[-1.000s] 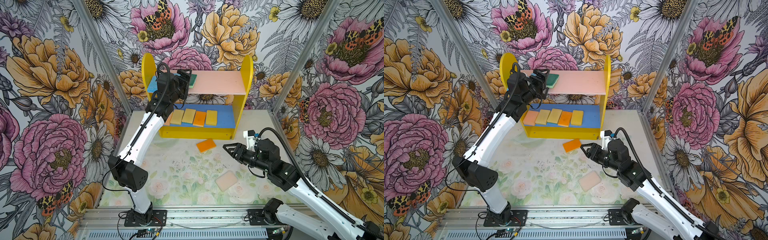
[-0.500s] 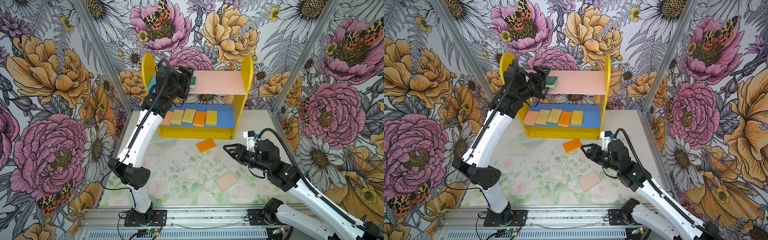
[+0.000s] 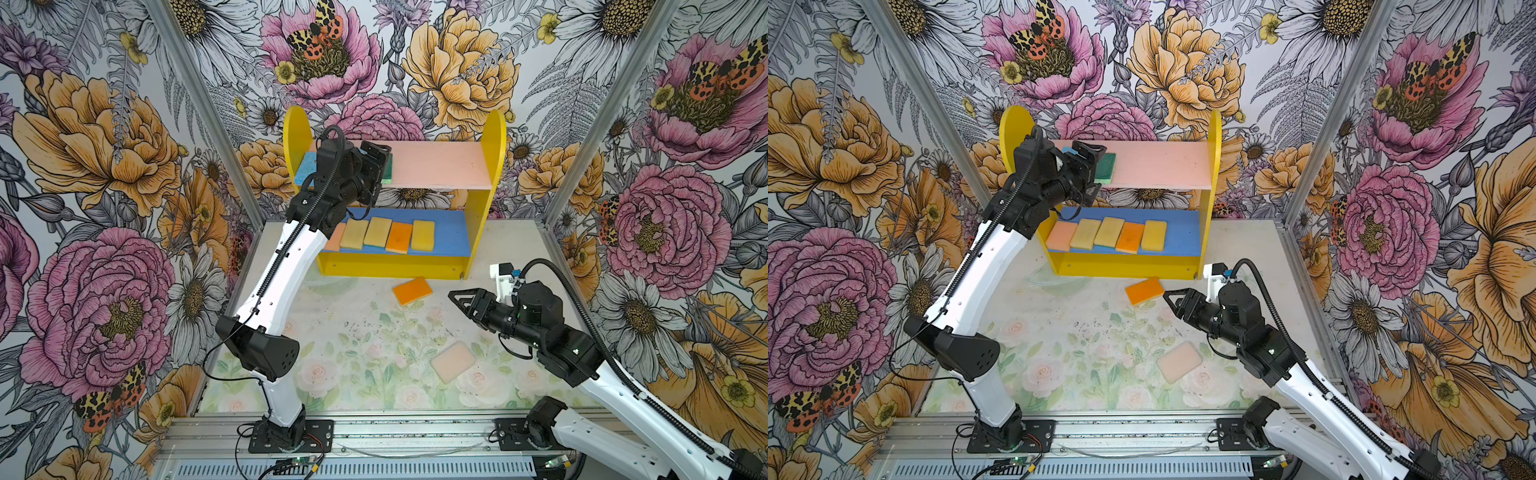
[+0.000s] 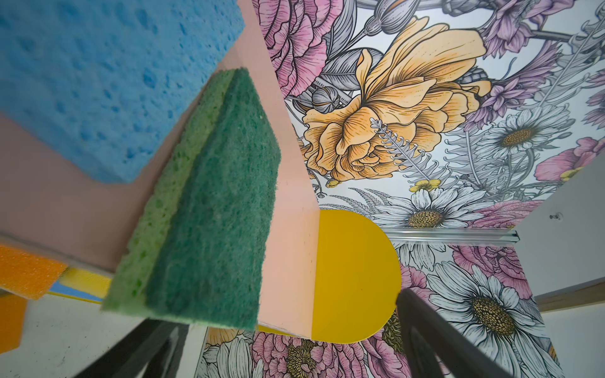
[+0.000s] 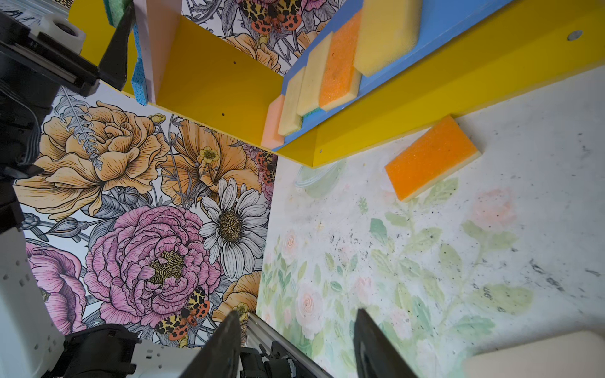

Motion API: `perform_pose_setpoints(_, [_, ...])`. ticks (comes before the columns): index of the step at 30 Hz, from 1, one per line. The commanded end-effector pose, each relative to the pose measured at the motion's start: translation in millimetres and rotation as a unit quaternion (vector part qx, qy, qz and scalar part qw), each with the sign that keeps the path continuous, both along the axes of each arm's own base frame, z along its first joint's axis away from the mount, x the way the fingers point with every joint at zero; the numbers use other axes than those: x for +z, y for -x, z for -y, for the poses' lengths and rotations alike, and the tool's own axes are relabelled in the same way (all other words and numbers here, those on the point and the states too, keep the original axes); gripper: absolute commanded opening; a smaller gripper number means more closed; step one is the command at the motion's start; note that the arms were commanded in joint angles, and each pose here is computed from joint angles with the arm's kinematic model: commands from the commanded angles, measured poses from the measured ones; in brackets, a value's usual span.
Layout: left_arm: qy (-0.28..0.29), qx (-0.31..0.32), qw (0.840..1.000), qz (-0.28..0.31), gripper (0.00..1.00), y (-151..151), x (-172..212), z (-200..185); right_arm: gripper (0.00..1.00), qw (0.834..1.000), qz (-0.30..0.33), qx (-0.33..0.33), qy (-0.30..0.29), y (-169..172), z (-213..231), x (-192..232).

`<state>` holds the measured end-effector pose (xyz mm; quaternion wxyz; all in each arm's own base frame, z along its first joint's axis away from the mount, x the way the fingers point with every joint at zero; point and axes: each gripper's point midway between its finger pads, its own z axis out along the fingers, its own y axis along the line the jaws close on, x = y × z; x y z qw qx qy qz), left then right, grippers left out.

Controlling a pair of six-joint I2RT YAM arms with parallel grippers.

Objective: Place and organize the cleaning sponges onto the shelf
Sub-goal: 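Set the green sponge beside the blue sponges and open the left gripper, then retract the left gripper while the right gripper moves to the orange sponge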

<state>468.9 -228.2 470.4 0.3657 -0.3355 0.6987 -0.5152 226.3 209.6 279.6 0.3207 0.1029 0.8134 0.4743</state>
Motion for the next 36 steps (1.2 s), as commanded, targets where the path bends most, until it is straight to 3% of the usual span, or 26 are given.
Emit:
perform_pose_setpoints(1, [-0.021, -0.013, 0.999, -0.032, 0.99, 3, -24, 1, 0.56, 1.000, 0.006, -0.012, -0.001, -3, 4, 1])
perform_pose_setpoints(13, [-0.028, -0.013, 0.999, -0.036, 0.99, 12, -30, -11, 0.57, 1.000, 0.001, -0.010, 0.005, -5, 2, -3])
perform_pose_setpoints(18, [-0.033, -0.040, 0.998, 0.024, 0.99, 23, 5, -8, 0.57, 1.000, 0.003, -0.011, 0.004, -2, 5, -5])
perform_pose_setpoints(21, [-0.057, -0.068, 0.993, 0.072, 0.99, 43, 31, -12, 0.57, 1.000, 0.004, -0.004, 0.008, 0, 4, -9])
perform_pose_setpoints(25, [-0.105, -0.075, 0.984, 0.120, 0.99, 92, 44, -36, 0.57, 0.999, -0.016, 0.030, 0.034, 2, -6, -26])
perform_pose_setpoints(32, [-0.178, -0.032, 0.976, 0.119, 0.99, 175, -14, -117, 0.57, 0.987, -0.086, 0.096, 0.099, -3, -29, -77])
perform_pose_setpoints(36, [-0.231, -0.053, 0.968, 0.079, 0.99, 204, -74, -123, 0.57, 0.981, -0.108, 0.090, 0.134, -17, -32, -101])
